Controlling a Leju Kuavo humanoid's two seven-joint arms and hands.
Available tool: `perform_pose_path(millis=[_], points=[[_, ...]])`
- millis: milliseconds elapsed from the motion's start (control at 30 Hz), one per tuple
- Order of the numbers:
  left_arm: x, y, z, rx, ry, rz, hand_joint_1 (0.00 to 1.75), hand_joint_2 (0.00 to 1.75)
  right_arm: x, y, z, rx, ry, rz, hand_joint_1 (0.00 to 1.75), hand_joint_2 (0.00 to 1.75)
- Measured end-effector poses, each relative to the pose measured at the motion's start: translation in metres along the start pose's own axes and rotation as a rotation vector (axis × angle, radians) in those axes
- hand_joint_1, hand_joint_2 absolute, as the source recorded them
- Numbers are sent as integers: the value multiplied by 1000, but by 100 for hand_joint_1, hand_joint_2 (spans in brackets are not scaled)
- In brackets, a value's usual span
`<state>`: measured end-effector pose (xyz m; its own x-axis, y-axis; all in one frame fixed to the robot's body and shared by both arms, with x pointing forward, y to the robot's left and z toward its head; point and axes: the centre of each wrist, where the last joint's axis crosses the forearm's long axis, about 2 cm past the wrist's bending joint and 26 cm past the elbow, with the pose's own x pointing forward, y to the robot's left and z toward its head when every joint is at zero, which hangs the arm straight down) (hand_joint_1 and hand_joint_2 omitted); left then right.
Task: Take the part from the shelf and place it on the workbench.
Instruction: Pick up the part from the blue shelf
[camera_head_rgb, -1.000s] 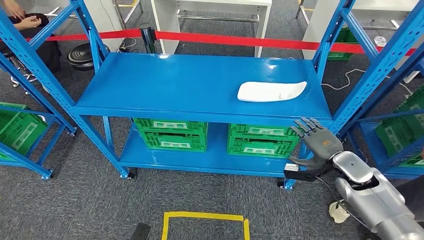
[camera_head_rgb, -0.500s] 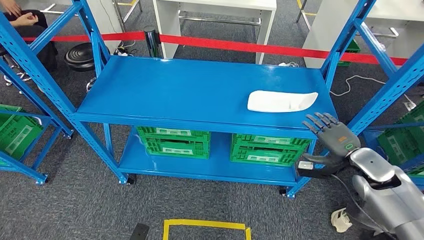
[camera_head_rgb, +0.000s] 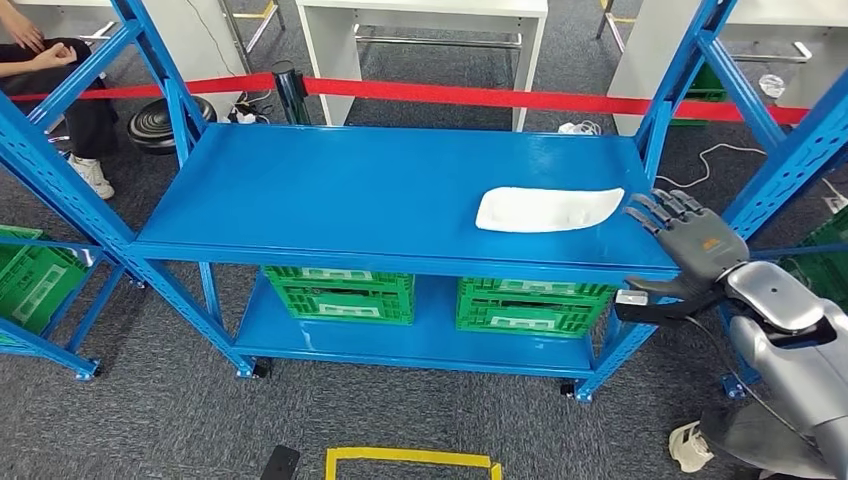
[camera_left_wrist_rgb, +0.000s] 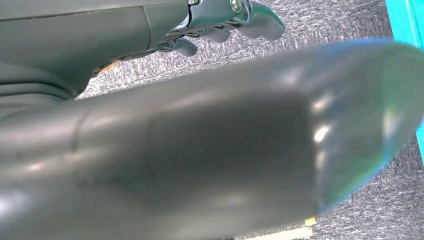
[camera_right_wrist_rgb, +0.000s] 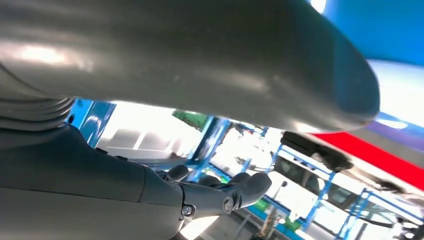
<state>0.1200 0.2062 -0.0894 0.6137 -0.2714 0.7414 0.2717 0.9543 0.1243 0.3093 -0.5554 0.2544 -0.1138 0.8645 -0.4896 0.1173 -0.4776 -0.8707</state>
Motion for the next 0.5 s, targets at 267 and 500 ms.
perform_pose_path(millis=[267,500], points=[[0,1,0,39,14,-10,0,0,15,13,14,7,-13,-42,0,0],[1,0,0,62,35,-28,0,0,25,19,26,-6,-50,-139,0,0]])
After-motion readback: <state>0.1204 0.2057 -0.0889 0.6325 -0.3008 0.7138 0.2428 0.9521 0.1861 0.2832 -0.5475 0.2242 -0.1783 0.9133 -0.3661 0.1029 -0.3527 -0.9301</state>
